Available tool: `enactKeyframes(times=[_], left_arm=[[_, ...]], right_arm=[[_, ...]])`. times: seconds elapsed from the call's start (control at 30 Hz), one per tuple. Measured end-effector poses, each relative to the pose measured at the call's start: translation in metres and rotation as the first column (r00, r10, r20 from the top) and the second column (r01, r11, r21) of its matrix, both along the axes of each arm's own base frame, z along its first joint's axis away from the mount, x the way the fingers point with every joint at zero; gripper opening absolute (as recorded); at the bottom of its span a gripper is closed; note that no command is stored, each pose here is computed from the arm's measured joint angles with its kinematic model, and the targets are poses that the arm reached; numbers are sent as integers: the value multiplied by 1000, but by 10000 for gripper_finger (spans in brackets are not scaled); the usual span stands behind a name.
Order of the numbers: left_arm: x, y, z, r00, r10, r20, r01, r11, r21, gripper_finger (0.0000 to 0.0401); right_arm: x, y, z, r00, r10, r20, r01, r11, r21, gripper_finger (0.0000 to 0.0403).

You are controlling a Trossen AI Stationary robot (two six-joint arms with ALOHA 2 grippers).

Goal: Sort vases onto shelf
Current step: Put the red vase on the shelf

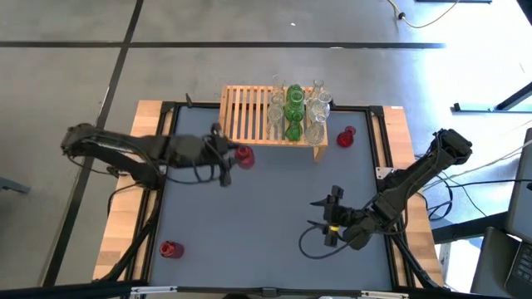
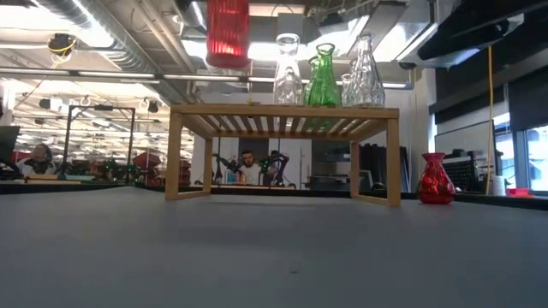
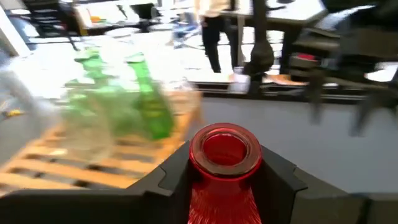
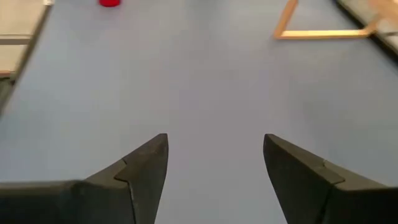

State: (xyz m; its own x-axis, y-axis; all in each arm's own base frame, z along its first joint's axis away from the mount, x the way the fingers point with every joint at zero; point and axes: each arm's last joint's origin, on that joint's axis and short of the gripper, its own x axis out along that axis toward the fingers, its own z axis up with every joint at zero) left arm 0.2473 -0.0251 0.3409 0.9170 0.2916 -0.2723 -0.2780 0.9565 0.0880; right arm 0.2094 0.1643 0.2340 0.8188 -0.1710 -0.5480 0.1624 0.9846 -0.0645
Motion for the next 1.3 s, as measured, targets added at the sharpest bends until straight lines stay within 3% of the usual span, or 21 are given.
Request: enactKeyframes(times=[0.3, 0.6, 0.83, 1.1, 1.3], left_arm=[[-16, 72, 10, 1000, 26, -5, -25, 999, 34, 125], [-15, 137, 1, 996, 68, -49, -65, 997, 52, 125], [4, 181, 5, 998, 53, -43, -49, 995, 88, 125], [25, 236, 1, 997, 50, -50, -48, 998, 41, 125], [36, 261, -11, 997, 59, -42, -58, 998, 19, 125]], right_arm=[[5, 6, 6, 998, 23, 60, -31, 992, 123, 252], [7, 7, 10, 994, -16, 111, -1, 989, 150, 252], [7, 5, 10, 990, -54, 128, 38, 991, 129, 252], [7, 5, 10, 990, -54, 128, 38, 991, 128, 252], [7, 5, 10, 991, -41, 124, 28, 994, 106, 252]])
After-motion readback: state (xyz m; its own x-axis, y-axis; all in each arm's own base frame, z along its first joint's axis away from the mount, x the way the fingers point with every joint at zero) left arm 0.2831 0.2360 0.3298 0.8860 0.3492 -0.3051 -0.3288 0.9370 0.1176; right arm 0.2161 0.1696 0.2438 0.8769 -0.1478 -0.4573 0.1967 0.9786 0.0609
